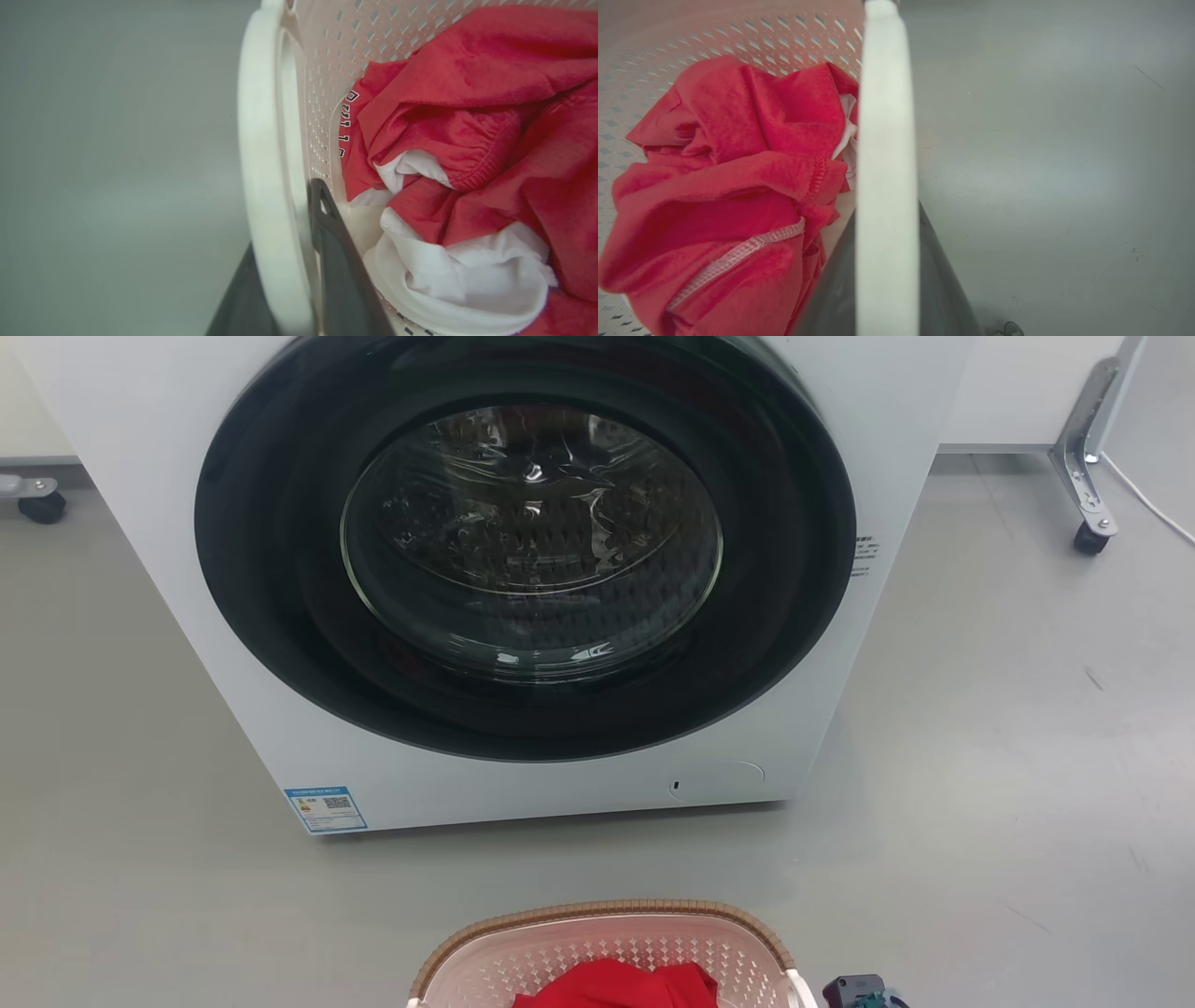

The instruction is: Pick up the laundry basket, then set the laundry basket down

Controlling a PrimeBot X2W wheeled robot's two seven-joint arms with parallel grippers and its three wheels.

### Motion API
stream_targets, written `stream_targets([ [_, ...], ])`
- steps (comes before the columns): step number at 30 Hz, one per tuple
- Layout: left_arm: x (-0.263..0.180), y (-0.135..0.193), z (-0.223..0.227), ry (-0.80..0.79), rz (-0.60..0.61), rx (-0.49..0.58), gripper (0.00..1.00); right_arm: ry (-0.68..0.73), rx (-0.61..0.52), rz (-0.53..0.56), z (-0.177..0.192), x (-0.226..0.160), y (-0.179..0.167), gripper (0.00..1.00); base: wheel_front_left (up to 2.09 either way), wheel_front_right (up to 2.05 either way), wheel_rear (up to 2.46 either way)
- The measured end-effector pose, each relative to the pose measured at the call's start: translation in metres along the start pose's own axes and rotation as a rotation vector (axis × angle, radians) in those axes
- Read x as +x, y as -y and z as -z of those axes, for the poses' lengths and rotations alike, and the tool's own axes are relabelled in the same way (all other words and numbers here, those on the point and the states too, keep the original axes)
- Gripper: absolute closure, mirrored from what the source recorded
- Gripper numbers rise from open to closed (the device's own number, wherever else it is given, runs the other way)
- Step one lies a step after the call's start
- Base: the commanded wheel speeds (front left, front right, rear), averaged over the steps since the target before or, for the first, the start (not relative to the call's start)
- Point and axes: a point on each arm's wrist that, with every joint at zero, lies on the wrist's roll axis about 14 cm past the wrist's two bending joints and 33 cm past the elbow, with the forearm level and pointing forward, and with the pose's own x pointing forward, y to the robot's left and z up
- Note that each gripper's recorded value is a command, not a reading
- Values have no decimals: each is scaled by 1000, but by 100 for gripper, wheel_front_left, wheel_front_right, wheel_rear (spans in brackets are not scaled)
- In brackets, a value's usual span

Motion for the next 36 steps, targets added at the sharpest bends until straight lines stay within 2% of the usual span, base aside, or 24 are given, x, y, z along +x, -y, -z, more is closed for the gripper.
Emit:
stream_targets([
  [36,3,0,1,-8,1,0,100,-26,5,-13,7,5,-3,100,0,0,0],
])
